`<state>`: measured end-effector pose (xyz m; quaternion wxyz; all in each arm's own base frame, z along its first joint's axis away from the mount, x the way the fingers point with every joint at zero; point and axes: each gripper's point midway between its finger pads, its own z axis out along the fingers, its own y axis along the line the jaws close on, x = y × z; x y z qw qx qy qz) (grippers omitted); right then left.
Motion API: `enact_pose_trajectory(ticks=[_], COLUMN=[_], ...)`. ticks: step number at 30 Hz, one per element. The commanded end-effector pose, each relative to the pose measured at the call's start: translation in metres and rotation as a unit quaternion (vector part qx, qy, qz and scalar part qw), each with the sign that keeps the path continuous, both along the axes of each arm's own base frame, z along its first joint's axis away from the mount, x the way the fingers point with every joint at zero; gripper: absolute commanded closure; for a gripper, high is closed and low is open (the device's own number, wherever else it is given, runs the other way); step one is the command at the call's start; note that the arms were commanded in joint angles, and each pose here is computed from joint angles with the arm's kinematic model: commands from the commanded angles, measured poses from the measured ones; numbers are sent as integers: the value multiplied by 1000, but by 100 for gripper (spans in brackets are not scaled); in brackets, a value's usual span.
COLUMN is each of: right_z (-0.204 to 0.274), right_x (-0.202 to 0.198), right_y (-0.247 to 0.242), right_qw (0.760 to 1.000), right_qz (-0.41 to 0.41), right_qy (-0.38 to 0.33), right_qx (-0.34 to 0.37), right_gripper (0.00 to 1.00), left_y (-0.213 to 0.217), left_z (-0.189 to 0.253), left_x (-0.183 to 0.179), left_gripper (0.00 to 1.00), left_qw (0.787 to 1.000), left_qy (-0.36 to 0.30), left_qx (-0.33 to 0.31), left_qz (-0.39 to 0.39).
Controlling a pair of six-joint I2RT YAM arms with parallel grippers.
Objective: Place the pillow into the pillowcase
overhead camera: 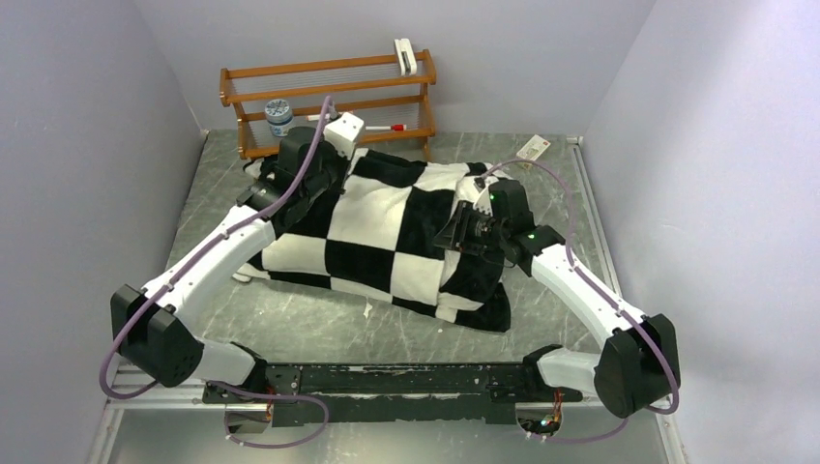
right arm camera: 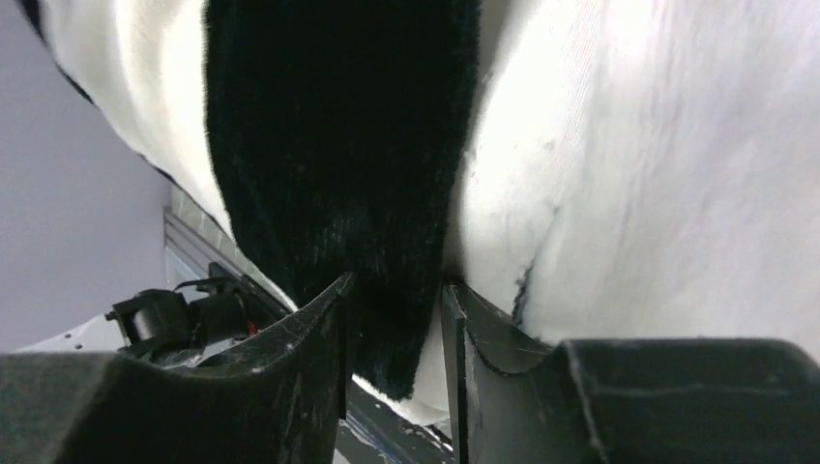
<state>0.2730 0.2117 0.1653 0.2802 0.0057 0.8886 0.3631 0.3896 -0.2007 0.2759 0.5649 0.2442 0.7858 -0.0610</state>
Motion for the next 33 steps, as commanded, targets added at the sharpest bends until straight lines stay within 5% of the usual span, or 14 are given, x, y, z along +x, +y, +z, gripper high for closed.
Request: enact_pose_trajectory(ticks=[1,2,5,13,17,33], right_z=[34,42,69,66,55,-4], right_x=[14,16,25,43,47,57], right_y=[4,-1,-22,-59,-45,-89], right_qw=[998,998,991,974,980,947], right_qz=[-25,-32,-72,-133,-109,-163], right_qy=[-54,-62,-102,-121,-116,-65], right_qx=[18,7,-38,-139,-118,-268], right_gripper=[59,56,52,70,72,80], left_y=[-17,-19,-34,-113,-123,-139], left_z=[41,41,56,43,18,-35], left_x=[-15,-21,-43,-79,-76,-90], left_gripper=[57,47,35,43,43,45], left_qw=[997,995,984,975,972,960], left_qy=[2,8,11,57,88,156], left_qx=[-71,-90,-176,-194,-197,-204], left_qz=[-31,-32,-41,-93,-88,-114])
